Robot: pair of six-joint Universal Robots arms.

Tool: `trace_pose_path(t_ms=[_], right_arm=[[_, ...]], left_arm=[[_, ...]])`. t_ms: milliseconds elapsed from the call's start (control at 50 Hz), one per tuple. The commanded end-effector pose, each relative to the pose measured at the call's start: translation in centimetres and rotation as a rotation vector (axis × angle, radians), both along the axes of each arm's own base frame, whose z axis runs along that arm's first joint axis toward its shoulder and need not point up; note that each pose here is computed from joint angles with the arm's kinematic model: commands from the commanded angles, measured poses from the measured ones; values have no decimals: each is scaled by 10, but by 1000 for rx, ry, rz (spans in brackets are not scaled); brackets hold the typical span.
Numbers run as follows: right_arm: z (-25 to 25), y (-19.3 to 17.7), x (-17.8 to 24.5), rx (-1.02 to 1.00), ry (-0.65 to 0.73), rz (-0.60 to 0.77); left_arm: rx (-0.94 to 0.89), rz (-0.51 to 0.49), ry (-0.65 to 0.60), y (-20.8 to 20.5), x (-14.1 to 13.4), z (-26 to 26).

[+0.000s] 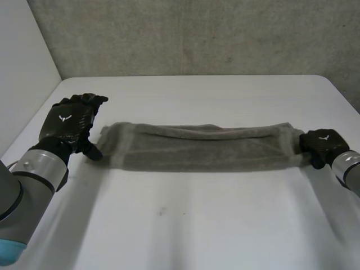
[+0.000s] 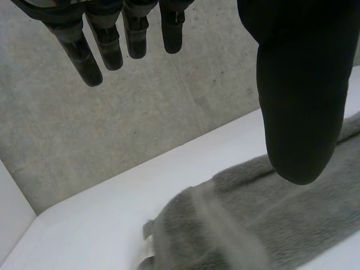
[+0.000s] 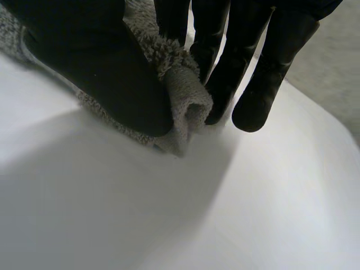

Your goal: Fold the towel.

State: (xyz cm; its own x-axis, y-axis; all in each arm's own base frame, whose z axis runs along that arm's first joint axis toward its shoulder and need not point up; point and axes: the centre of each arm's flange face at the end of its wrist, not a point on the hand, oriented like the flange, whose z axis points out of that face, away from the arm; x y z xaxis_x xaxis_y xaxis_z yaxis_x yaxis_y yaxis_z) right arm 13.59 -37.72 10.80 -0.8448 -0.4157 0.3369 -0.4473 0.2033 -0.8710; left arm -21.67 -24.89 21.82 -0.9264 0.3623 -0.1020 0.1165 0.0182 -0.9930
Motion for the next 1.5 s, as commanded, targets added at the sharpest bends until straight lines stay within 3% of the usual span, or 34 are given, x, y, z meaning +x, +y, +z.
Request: trace_pose_path(t_ms=[20, 140, 280, 320, 340, 380, 440, 480, 500, 540, 560, 600, 760, 840, 940, 1000, 1040, 1140, 1320, 1440, 1500], right_arm=[[12, -22, -38, -67, 101, -204], [40, -44, -100, -135, 313, -348], [77, -52, -88, -245, 353, -322], [110, -47, -44, -351, 318, -241], [110, -47, -44, -351, 318, -240], [130, -37, 11, -428, 274, -124], [137, -27, 41, -458, 254, -57], [138, 3, 106, -494, 214, 105], [138, 3, 106, -494, 213, 106], [125, 44, 167, -488, 177, 280], [125, 44, 167, -488, 177, 281], [102, 85, 216, -468, 152, 434], [22, 160, 269, -324, 167, 708], [6, 165, 268, -281, 181, 722], [30, 163, 265, -302, 133, 694], [64, 142, 247, -299, 25, 590], [89, 115, 212, -250, -104, 447], [89, 99, 169, -141, -208, 297], [36, 83, 90, 48, -124, 87], [24, 81, 74, 72, -88, 57], [26, 83, 74, 71, -95, 71]], left_arm=[[-1, 0, 0, 0, 0, 1], [-13, 5, 4, 0, 2, 4], [-15, 6, 6, 0, 2, 5], [-20, 6, 7, 1, 2, 7], [-20, 6, 7, 1, 2, 7], [-20, 6, 7, 1, 2, 7], [-23, 8, 8, 1, 3, 7], [-26, 6, 9, 3, 3, 8], [-26, 6, 9, 3, 3, 8], [-26, 6, 9, 3, 3, 8], [-26, 6, 9, 3, 3, 8], [-26, 8, 9, 4, 3, 8], [-26, 8, 7, 3, 3, 8], [-23, 6, 7, 3, 3, 7], [-34, -3, 8, 0, -1, 10], [-60, -15, 16, -4, -6, 15], [-59, -41, 20, -7, -16, 14], [-65, -81, 25, -6, -33, 15], [-82, -90, 30, 6, -48, 19], [-80, -126, 31, 11, -58, 18], [-66, -193, 29, 17, -79, 11]])
